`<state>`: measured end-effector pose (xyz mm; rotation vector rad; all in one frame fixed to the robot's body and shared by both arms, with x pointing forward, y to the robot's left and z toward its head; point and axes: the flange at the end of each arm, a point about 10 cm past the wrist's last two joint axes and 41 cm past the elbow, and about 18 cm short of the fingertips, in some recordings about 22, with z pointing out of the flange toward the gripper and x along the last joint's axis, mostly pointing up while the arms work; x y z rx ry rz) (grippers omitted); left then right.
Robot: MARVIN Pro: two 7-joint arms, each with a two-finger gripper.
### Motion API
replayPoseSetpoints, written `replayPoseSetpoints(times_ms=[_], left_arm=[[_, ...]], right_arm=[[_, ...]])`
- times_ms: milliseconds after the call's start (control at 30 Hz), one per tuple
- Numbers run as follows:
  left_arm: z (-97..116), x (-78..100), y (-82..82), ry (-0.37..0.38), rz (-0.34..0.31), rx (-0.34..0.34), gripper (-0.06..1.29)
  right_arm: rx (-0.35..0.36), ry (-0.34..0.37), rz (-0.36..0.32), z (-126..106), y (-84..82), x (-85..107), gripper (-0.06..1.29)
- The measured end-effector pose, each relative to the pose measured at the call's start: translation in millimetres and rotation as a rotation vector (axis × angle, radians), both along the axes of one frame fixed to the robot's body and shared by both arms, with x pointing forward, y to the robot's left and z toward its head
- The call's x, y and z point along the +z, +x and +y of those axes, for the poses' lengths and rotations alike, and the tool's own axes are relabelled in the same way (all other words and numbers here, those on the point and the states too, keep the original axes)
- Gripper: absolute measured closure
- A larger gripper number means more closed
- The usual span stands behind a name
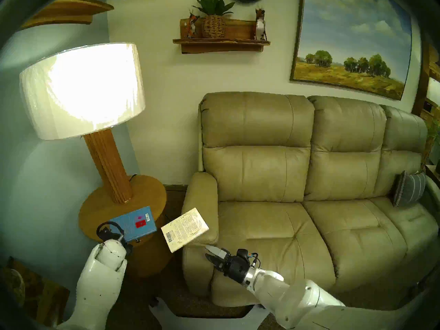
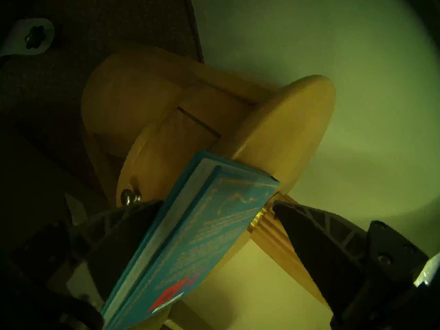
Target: Move books from sofa to side table
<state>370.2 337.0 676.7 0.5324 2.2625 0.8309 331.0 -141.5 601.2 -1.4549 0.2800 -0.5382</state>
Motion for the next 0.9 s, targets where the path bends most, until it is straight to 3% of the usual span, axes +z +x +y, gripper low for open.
replayPoseSetpoints(times_ms=[200, 533, 733, 900], left_arm=[[-23.6, 2.3, -10.0, 0.035, -0.020, -0.036, -0.03], [-53.8, -16.9, -53.6, 0.092, 0.006, -0.082, -0.03], [-85.0, -18.7, -74.6, 0.244, -0.014, -0.190, -0.03], [-105.5, -18.7, -93.3, 0.388, -0.033, -0.274, -0.03]], right_arm=[[0.010, 0.012, 0.002, 7.3, 1.0, 1.5, -0.02], [0.004, 0.018, 0.016, 8.3, 1.1, 1.1, -0.02], [0.002, 0.012, 0.003, 7.8, 3.3, 2.4, -0.02], [-0.010, -0.009, -0.029, 5.4, 16.0, 9.0, -0.02]])
